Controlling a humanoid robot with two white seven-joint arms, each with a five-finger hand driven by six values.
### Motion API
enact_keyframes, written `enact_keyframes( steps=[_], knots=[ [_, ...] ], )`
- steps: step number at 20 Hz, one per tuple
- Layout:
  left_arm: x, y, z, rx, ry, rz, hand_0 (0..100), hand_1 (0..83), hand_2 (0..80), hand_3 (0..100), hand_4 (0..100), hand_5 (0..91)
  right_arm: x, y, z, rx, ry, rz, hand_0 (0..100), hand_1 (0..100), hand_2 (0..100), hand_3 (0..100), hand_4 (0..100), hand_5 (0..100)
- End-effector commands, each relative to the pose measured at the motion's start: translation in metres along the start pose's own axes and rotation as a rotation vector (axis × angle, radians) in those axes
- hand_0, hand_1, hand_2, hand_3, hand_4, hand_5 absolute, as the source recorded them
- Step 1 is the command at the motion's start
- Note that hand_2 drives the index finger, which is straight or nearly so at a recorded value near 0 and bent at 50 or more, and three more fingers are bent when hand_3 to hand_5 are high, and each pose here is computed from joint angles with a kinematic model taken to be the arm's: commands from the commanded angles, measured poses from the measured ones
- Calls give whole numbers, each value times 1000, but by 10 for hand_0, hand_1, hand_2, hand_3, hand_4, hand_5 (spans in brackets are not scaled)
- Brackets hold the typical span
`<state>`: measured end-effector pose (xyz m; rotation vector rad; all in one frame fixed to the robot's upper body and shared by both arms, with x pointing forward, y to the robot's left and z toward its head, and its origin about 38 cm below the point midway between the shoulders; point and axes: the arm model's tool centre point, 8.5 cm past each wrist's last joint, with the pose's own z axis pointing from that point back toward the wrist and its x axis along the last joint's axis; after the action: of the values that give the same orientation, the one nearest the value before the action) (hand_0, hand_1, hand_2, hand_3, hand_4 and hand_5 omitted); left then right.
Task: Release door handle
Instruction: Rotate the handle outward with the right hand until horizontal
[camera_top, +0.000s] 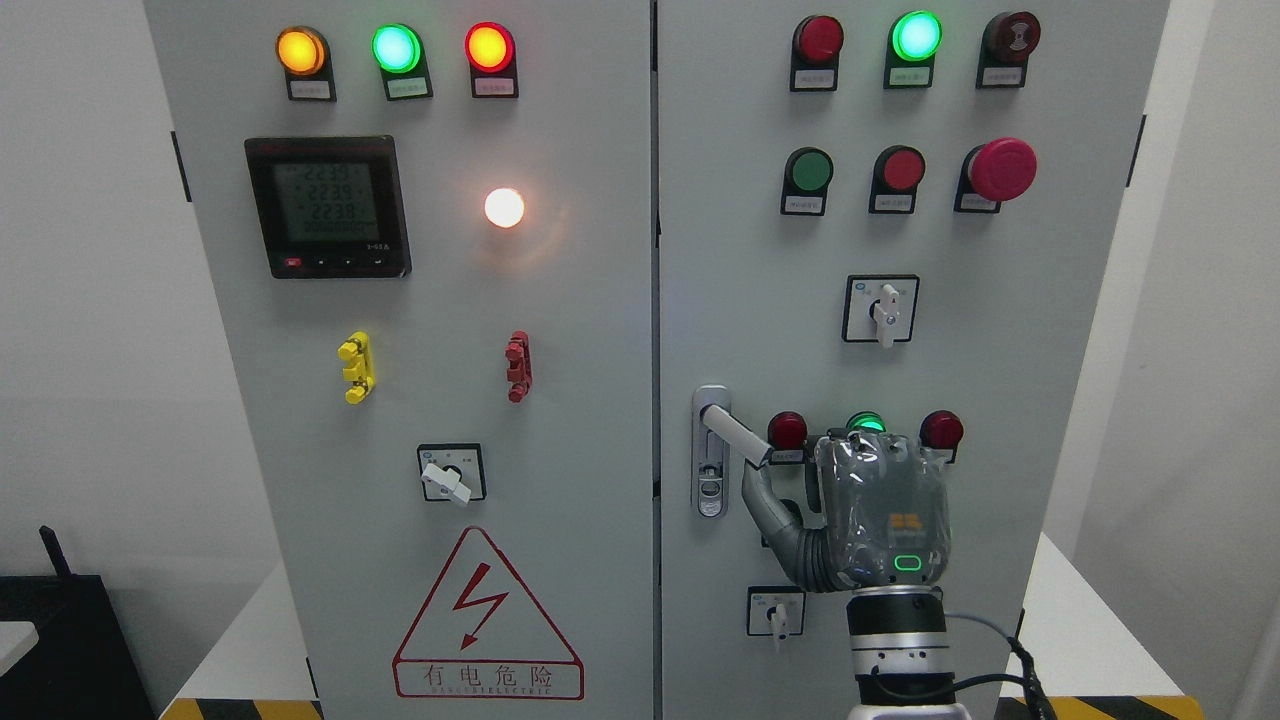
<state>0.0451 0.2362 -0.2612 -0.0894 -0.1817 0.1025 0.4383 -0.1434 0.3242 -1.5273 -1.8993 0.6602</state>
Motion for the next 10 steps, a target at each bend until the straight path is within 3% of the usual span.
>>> enact_keyframes(
  steps=[1, 10],
  knots=[
    [-5, 1, 1, 4, 16, 13, 120, 389, 0, 0, 0, 0, -1, -1, -1, -2, 1, -1, 450, 222, 1000, 1000, 933, 941],
    [-6, 1, 1, 4, 18, 13, 120, 389, 0, 0, 0, 0, 0, -4, -5, -12, 2, -5, 453, 221, 1000, 1000, 933, 942]
  ],
)
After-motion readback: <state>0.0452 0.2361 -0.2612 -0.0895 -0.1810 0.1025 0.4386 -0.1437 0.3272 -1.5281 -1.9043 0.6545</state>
